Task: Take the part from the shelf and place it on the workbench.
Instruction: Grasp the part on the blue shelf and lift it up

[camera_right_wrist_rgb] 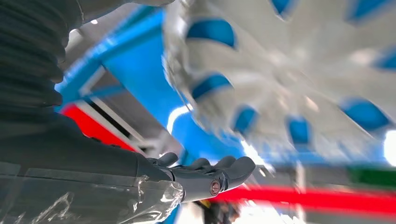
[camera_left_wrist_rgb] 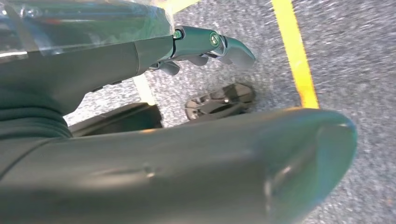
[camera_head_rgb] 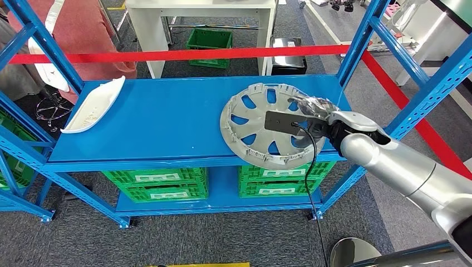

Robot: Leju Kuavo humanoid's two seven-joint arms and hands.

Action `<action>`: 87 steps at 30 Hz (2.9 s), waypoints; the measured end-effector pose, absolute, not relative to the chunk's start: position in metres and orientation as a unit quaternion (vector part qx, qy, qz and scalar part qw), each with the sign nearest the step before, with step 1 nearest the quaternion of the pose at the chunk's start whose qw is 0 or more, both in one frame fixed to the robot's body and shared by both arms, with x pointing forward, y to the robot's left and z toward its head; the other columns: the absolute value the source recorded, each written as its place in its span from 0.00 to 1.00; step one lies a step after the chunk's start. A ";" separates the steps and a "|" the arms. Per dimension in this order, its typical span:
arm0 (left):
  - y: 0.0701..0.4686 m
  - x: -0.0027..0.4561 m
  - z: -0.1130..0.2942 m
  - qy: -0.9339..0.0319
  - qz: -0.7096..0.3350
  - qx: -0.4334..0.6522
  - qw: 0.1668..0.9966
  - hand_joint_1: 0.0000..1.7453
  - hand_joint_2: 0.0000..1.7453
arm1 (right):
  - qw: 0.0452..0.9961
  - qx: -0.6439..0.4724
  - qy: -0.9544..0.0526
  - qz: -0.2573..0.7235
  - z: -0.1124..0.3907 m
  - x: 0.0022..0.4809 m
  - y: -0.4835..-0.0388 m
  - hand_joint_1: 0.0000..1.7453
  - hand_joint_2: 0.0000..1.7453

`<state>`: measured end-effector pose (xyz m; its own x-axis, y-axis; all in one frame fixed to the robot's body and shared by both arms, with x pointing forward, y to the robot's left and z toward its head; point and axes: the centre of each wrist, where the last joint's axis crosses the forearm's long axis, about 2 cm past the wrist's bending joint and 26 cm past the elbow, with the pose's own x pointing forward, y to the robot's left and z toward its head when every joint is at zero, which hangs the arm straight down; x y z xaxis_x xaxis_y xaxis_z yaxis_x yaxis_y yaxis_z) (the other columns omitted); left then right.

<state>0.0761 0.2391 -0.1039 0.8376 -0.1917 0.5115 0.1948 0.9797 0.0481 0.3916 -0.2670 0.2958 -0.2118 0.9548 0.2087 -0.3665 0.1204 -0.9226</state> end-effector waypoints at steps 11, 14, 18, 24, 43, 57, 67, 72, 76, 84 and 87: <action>0.226 0.089 -0.100 -0.283 -0.097 -0.012 0.954 0.00 0.00 | 0.504 -0.240 -0.537 0.632 0.295 0.392 -0.218 0.00 1.00; 0.225 0.089 -0.100 -0.283 -0.095 -0.012 0.954 0.00 0.00 | 0.503 -0.230 -0.534 0.640 0.286 0.392 -0.215 0.00 1.00; 0.224 0.089 -0.100 -0.282 -0.094 -0.012 0.955 0.00 0.00 | 0.510 -0.202 -0.541 0.637 0.259 0.390 -0.218 0.00 1.00; 0.226 0.085 -0.101 -0.277 -0.092 -0.008 0.956 0.00 0.00 | 0.547 -0.190 -0.528 0.621 0.208 0.383 -0.240 0.00 1.00; 0.234 0.078 -0.103 -0.271 -0.086 -0.002 0.959 0.00 0.00 | 0.608 -0.173 -0.489 0.601 0.147 0.356 -0.281 0.00 1.00; 0.236 0.073 -0.104 -0.266 -0.087 -0.001 0.960 0.00 0.00 | 0.624 -0.181 -0.495 0.577 0.136 0.345 -0.297 1.00 1.00; 0.236 0.075 -0.104 -0.269 -0.087 -0.002 0.959 0.00 0.00 | 0.631 -0.187 -0.506 0.558 0.133 0.340 -0.299 1.00 1.00; 0.236 0.075 -0.104 -0.269 -0.088 -0.002 0.959 0.00 0.00 | 0.633 -0.192 -0.508 0.552 0.133 0.337 -0.301 1.00 1.00; 0.236 0.075 -0.104 -0.269 -0.088 -0.002 0.959 0.00 0.00 | 0.635 -0.197 -0.509 0.547 0.132 0.335 -0.303 1.00 1.00; 0.236 0.075 -0.104 -0.271 -0.080 0.002 0.959 0.00 0.00 | 0.634 -0.233 -0.521 0.522 0.142 0.330 -0.303 1.00 1.00; 0.236 0.074 -0.104 -0.272 -0.074 0.005 0.959 0.00 0.00 | 0.631 -0.252 -0.531 0.506 0.159 0.331 -0.303 1.00 1.00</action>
